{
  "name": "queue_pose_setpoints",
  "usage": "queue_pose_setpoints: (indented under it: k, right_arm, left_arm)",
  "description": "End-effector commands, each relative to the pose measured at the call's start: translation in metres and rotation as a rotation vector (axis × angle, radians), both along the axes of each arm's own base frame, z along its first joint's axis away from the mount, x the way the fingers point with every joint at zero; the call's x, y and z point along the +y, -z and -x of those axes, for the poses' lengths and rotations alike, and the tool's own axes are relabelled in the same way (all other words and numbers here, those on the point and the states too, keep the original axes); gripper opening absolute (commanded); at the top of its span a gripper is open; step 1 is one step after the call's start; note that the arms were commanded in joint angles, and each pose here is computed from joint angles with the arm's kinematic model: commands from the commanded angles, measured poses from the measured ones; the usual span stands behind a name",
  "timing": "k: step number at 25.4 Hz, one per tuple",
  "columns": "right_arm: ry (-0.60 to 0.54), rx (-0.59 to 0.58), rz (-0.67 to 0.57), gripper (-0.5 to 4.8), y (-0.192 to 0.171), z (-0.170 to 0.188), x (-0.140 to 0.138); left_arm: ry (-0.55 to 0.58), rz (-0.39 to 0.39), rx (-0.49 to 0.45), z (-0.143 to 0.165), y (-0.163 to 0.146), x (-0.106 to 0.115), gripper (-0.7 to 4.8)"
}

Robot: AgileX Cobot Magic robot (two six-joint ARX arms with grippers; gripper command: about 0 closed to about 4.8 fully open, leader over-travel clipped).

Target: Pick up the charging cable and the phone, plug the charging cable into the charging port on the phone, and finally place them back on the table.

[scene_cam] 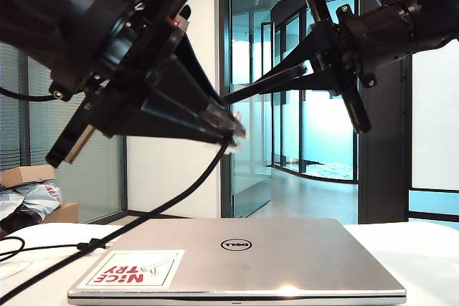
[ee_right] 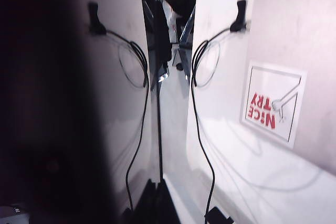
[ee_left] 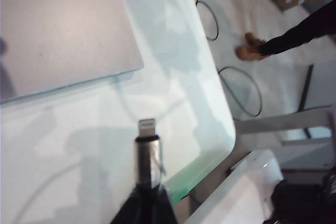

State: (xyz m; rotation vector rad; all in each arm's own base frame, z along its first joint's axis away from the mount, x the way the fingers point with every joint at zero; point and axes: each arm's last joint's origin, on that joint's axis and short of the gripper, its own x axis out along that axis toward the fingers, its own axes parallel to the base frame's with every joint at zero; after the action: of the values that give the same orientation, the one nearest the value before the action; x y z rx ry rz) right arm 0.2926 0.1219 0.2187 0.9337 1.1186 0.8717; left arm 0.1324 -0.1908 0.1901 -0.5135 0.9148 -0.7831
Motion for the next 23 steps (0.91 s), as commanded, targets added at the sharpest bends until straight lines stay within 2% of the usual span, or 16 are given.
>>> queue_pose_setpoints:
  k: [1,8,23]
  right_arm:
    - [-0.033,-0.030,-0.020,-0.06,-0.003,0.003,0.005]
    - [-0.090,-0.073,-0.002,-0.06,0.006,0.010,0.010]
    - [-0.153,-0.033,-0.039,-0.06,0.006,0.016,0.017]
  left_arm:
    - [-0.006,0.042,-0.008,-0.001,-0.004,-0.002,-0.06]
    - [-0.004,0.045,-0.013,-0.001,-0.005,-0.002,-0.06]
    - [-0.004,0.048,-0.015,-0.001,-0.005,-0.002,-0.06]
